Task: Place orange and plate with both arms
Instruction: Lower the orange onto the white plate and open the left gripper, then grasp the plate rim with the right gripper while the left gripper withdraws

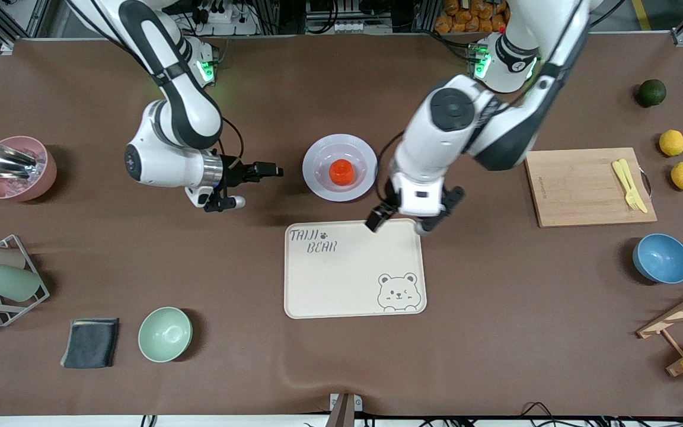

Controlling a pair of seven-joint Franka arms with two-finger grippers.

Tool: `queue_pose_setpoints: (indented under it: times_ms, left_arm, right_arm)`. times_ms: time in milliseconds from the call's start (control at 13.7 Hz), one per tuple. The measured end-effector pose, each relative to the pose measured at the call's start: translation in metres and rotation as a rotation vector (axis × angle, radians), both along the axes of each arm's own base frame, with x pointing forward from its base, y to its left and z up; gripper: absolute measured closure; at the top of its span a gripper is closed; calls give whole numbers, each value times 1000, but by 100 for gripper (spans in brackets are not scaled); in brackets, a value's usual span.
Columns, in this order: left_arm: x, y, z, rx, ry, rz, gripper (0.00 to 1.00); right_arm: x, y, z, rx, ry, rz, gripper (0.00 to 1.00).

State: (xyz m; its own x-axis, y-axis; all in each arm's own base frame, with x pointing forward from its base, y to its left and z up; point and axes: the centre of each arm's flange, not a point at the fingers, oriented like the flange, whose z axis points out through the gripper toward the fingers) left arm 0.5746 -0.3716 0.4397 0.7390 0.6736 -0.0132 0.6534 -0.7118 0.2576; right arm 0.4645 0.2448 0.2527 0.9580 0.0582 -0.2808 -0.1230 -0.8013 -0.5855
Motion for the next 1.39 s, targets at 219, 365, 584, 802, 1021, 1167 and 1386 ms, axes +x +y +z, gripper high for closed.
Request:
queue_pose_setpoints:
  times_ms: [219,365,584,802,1021,1167,1386]
  left_arm:
    - [13,52,44,45,-43,-38,0]
    - [16,90,71,101,-58,-121,0]
    - [15,142,108,177,-75,-266,0]
    - [7,191,138,237,-55,-400,0]
    - [-8,253,169,205,-20,-490,0]
    - [-18,293,184,182,0,-534,0]
    - [-35,319,195,177,45,-586,0]
  right_arm:
    - [-16,22,-24,-20,-16,-44,0]
    - [-24,30,-38,6,-18,-58,0]
    - [-29,30,-60,92,-29,-93,0]
    - [-38,35,-77,123,-27,-104,0]
    - [-48,46,-85,115,-18,-98,0]
    - [-58,58,-90,120,-4,-98,0]
    - [-67,67,-95,112,3,-83,0]
